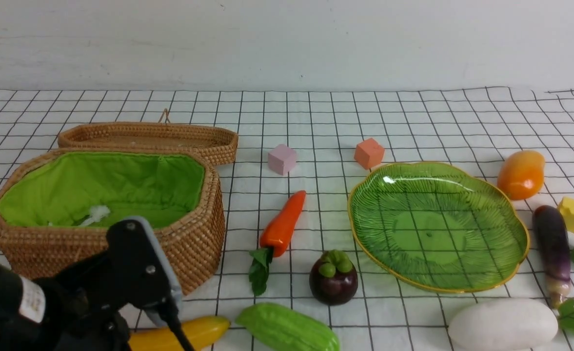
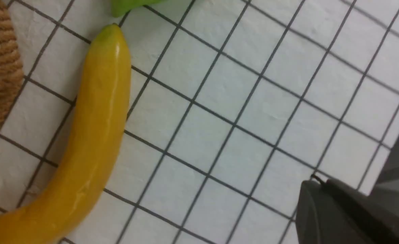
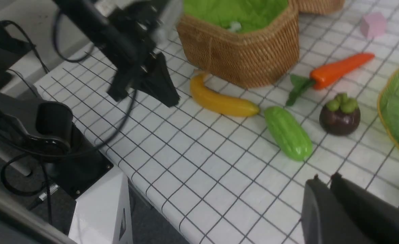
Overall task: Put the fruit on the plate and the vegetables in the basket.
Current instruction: Use the left arm to grab a banana and put it into the right plate
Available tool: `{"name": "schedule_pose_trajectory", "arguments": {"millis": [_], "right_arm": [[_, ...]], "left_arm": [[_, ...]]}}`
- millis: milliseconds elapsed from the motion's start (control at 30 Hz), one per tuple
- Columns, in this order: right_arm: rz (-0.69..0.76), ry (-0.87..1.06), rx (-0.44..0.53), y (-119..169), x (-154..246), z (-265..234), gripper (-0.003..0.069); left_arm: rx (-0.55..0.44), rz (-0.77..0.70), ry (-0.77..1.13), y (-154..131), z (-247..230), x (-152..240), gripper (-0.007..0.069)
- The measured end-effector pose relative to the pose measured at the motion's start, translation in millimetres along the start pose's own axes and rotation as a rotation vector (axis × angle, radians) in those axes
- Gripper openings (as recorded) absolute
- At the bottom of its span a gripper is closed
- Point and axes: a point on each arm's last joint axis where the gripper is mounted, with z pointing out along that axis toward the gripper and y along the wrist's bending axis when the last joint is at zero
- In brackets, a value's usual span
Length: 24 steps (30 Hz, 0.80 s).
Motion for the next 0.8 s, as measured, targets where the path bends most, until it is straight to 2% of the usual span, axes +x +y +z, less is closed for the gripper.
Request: {"name": "schedule_pose_trajectory", "arguments": {"millis": [33, 133, 200, 233, 267, 300, 333, 400, 500, 633, 800], "right_arm": [[-0.007, -0.002, -0.001, 0.4, -0.4, -0.5, 0.0063], [-0.052, -0.012, -0.002, 1.8, -2.0, -2.7, 0.0064], [-0.062, -0.009, -0.002, 1.3, -1.6, -1.9, 0.0064], [-0.064, -0.007, -0.002, 1.1, -1.3, -1.5, 0.0065], [-0.066, 0.0, -0.003, 0.1, -0.1, 0.3, 0.0067], [-0.066, 0.001, -0.003, -0.1, 0.1, 0.6, 0.0067], [-0.07, 0.008, -0.003, -1.0, 1.3, 2.2, 0.0067], [-0.078, 0.014, -0.004, -1.8, 2.4, 3.6, 0.007], [-0.081, 0.015, -0.004, -1.9, 2.5, 3.8, 0.0074], [-0.082, 0.015, -0.004, -1.9, 2.5, 3.8, 0.0076], [-0.074, 0.008, -0.028, 0.3, 2.0, 3.7, 0.0082]], "left_arm": [[0.001, 0.004, 0.003, 0.5, 1.2, -0.4, 0.0015], [-0.024, 0.061, 0.062, 12.7, 20.7, -4.6, 0.0127], [-0.042, 0.076, 0.091, 20.1, 32.9, -6.9, 0.0234], [-0.045, 0.079, 0.101, 22.0, 36.4, -7.5, 0.0257], [-0.071, 0.102, 0.118, 28.6, 45.6, -9.4, 0.0356], [-0.079, 0.108, 0.12, 30.3, 47.6, -10.2, 0.0367], [-0.105, 0.13, 0.128, 35.5, 54.0, -11.8, 0.0434], [-0.155, 0.182, 0.143, 45.1, 65.8, -14.2, 0.0519], [-0.19, 0.233, 0.164, 53.0, 77.6, -15.6, 0.0561], [-0.188, 0.258, 0.202, 57.6, 89.4, -14.6, 0.0563], [-0.169, 0.302, 0.286, 64.6, 112.8, -9.8, 0.0498]]}}
